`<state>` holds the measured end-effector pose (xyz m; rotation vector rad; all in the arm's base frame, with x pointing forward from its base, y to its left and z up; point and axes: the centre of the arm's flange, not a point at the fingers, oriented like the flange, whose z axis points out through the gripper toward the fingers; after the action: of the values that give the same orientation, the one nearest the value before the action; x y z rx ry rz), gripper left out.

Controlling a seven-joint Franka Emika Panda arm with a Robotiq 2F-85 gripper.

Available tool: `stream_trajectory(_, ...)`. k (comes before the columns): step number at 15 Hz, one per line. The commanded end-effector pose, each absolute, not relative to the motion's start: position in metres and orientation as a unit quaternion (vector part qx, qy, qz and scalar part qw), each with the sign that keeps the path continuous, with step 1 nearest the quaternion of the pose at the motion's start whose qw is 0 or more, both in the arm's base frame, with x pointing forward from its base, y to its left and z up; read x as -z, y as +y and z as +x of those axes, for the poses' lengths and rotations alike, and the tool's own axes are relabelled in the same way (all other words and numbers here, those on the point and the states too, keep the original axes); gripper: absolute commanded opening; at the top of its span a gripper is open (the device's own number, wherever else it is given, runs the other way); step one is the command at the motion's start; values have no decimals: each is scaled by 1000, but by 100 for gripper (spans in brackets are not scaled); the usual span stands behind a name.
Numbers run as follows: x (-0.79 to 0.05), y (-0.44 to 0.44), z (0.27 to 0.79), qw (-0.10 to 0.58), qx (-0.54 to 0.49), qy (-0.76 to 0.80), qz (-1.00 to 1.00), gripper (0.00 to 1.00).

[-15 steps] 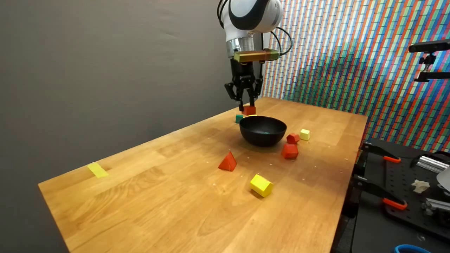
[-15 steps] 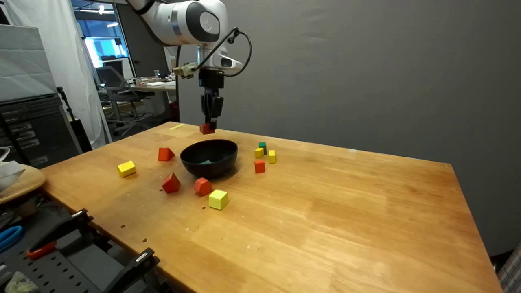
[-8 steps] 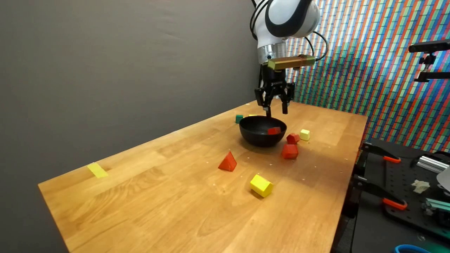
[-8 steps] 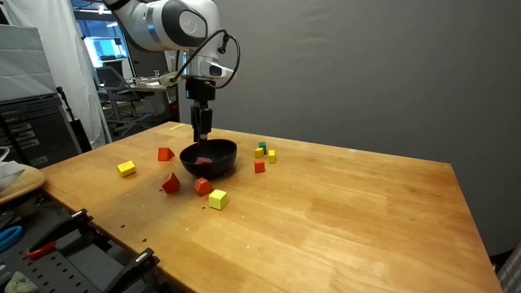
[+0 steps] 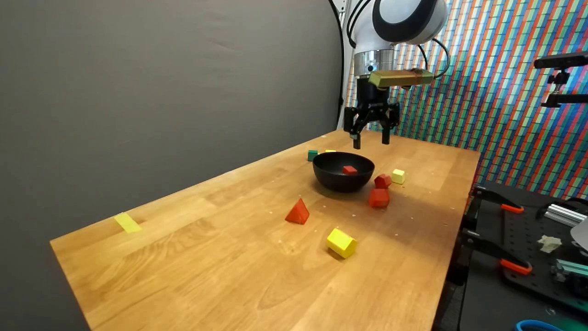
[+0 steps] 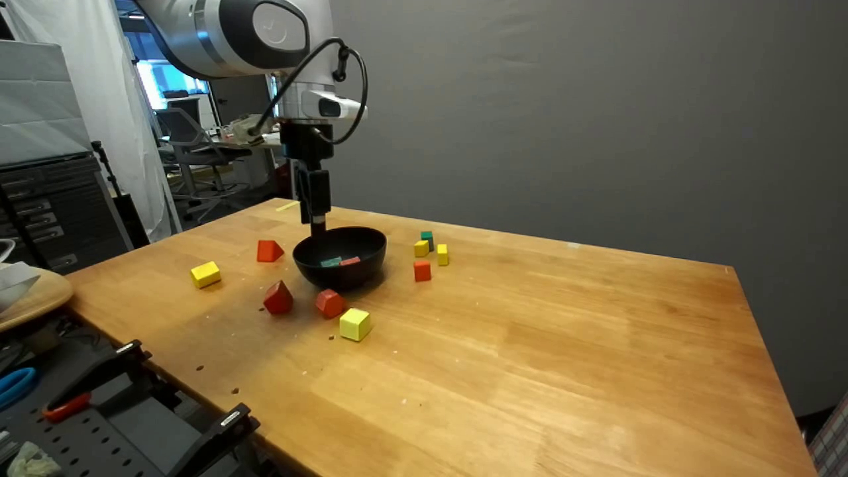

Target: Put all the blocks in the bowl

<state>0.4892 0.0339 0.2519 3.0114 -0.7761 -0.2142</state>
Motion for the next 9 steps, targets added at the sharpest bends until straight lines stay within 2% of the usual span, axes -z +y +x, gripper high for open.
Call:
stream_trajectory(1, -247, 41, 504, 17, 30, -244, 969, 100)
stream_trajectory(4, -252, 41, 549, 42, -28, -193, 980, 100)
stream_trajectory(8, -280, 20, 616, 28, -61, -154, 986, 100)
stream_trajectory(9, -270, 34, 573, 29, -51, -175, 983, 100)
